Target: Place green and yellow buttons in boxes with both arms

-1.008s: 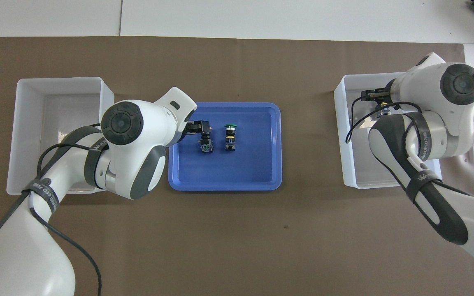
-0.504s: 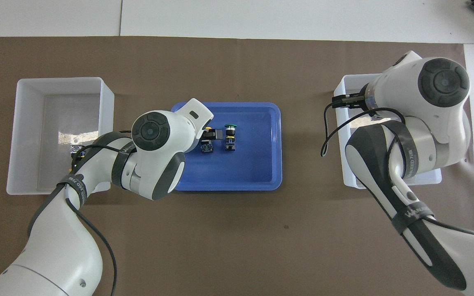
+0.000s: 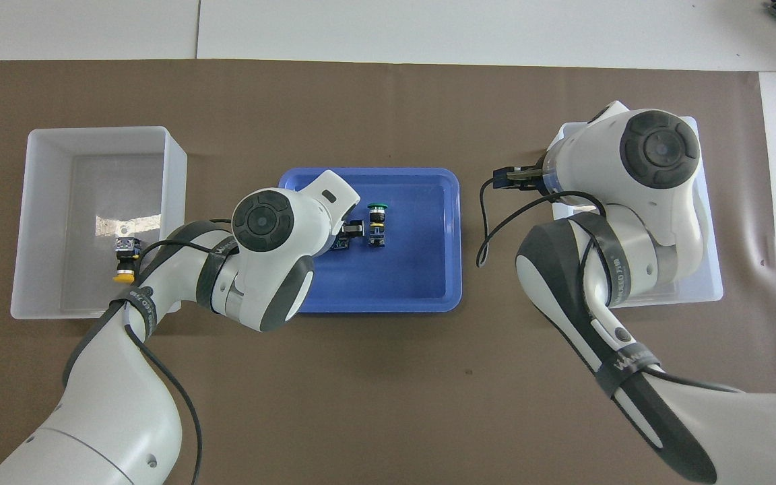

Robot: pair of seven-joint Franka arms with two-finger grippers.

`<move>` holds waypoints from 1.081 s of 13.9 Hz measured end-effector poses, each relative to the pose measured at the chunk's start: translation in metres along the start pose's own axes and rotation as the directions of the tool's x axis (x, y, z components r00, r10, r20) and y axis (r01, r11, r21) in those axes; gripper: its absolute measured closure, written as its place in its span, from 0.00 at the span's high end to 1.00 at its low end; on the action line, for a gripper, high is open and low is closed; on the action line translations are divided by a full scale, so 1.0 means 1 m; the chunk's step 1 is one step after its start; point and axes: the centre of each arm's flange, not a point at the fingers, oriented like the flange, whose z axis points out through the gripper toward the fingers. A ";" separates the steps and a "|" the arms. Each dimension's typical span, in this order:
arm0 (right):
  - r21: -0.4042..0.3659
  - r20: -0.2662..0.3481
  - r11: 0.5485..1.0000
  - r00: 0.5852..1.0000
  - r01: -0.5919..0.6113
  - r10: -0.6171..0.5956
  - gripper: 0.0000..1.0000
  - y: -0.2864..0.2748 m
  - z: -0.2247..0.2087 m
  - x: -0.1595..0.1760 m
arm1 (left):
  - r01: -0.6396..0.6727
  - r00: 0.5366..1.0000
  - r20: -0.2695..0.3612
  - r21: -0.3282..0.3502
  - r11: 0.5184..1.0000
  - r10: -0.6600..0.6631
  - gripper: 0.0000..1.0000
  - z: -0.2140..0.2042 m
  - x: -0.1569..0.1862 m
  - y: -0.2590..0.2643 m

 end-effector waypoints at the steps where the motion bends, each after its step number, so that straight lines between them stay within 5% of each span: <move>1: 0.004 0.002 1.000 1.000 -0.017 0.017 0.99 -0.011 0.004 -0.003 | 0.000 1.000 0.001 0.000 1.000 0.000 0.52 0.001 0.000 0.000; 2: 0.008 0.002 0.999 1.000 -0.031 0.031 0.99 -0.023 0.006 -0.006 | 0.000 1.000 0.000 0.000 1.000 0.000 0.46 0.000 0.000 0.000; 7: 0.026 -0.003 0.997 0.998 -0.068 0.068 0.99 -0.055 0.020 -0.014 | 0.023 1.000 0.013 0.017 1.000 -0.023 0.46 -0.010 0.011 -0.009; 15: 0.054 -0.022 0.997 0.998 -0.060 0.061 0.99 -0.100 0.016 -0.019 | 0.242 0.970 0.030 0.030 0.970 -0.243 0.46 -0.169 0.068 -0.164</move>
